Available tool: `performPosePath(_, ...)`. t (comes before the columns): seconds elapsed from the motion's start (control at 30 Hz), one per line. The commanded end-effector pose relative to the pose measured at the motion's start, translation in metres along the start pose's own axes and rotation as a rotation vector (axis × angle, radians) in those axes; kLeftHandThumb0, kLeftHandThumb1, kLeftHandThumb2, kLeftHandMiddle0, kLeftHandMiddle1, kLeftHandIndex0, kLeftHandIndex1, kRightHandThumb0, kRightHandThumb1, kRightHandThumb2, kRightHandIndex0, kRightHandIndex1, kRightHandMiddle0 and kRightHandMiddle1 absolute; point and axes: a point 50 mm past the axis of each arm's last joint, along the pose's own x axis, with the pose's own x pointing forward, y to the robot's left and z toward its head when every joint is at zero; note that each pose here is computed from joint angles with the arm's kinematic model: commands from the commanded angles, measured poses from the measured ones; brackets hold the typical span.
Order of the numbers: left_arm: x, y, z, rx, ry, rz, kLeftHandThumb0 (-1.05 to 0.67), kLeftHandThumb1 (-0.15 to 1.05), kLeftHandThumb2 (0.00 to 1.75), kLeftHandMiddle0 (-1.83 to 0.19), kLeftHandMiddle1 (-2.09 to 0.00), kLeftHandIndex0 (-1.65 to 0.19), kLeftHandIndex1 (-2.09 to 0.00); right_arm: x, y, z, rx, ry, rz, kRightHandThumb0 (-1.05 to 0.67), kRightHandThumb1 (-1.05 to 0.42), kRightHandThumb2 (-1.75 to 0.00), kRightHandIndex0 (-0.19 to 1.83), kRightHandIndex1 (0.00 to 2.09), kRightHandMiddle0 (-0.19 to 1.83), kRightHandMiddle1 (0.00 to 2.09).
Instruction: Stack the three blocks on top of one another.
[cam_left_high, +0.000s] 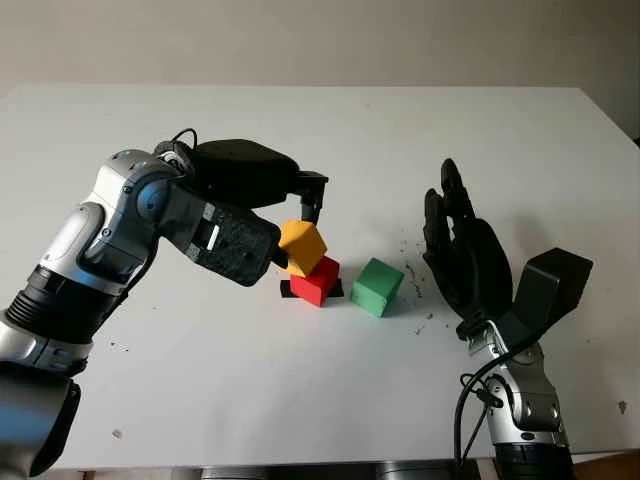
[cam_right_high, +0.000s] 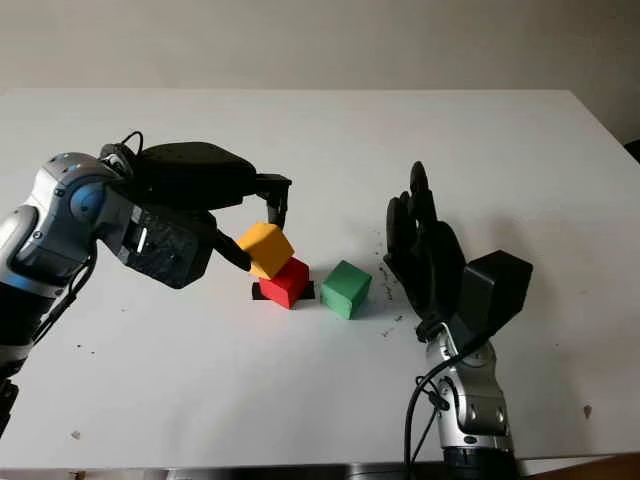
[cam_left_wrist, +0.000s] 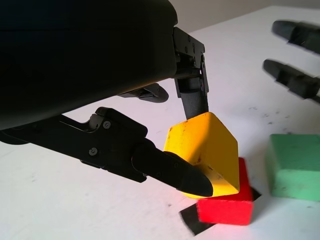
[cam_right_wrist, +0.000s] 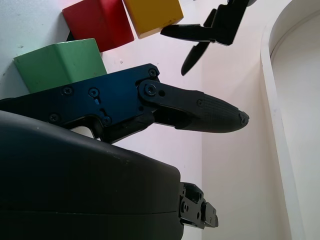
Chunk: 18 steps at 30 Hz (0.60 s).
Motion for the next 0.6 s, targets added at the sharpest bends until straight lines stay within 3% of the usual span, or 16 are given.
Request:
performPosePath(0.0, 0.0001, 0.0067, 0.0021, 0.012, -0.013, 0.028, -0.44, 1.05, 0.10, -0.33, -0.07, -0.23, -1.58, -0.0008, 0.0013, 0.0056, 0.000, -0.031, 0.001, -0.67, -1.05, -0.61, -0.19, 0.00, -0.19, 0.00)
performPosePath(0.37, 0.0066, 0.0003, 0.0080, 0.027, -0.010, 0.006, -0.42, 1.05, 0.08, -0.37, -0.08, -0.28, -1.46, -0.0024, 0.0036, 0.0048, -0.006, -0.022, 0.008, -0.69, -1.05, -0.61, -0.19, 0.00, -0.19, 0.00)
performPosePath(0.57, 0.0079, -0.0032, 0.0089, 0.035, -0.008, 0.008, -0.42, 1.05, 0.07, -0.35, -0.07, -0.26, -1.52, -0.0029, 0.0039, 0.0042, 0.001, -0.021, 0.001, -0.69, -1.05, -0.60, -0.19, 0.00, -0.19, 0.00)
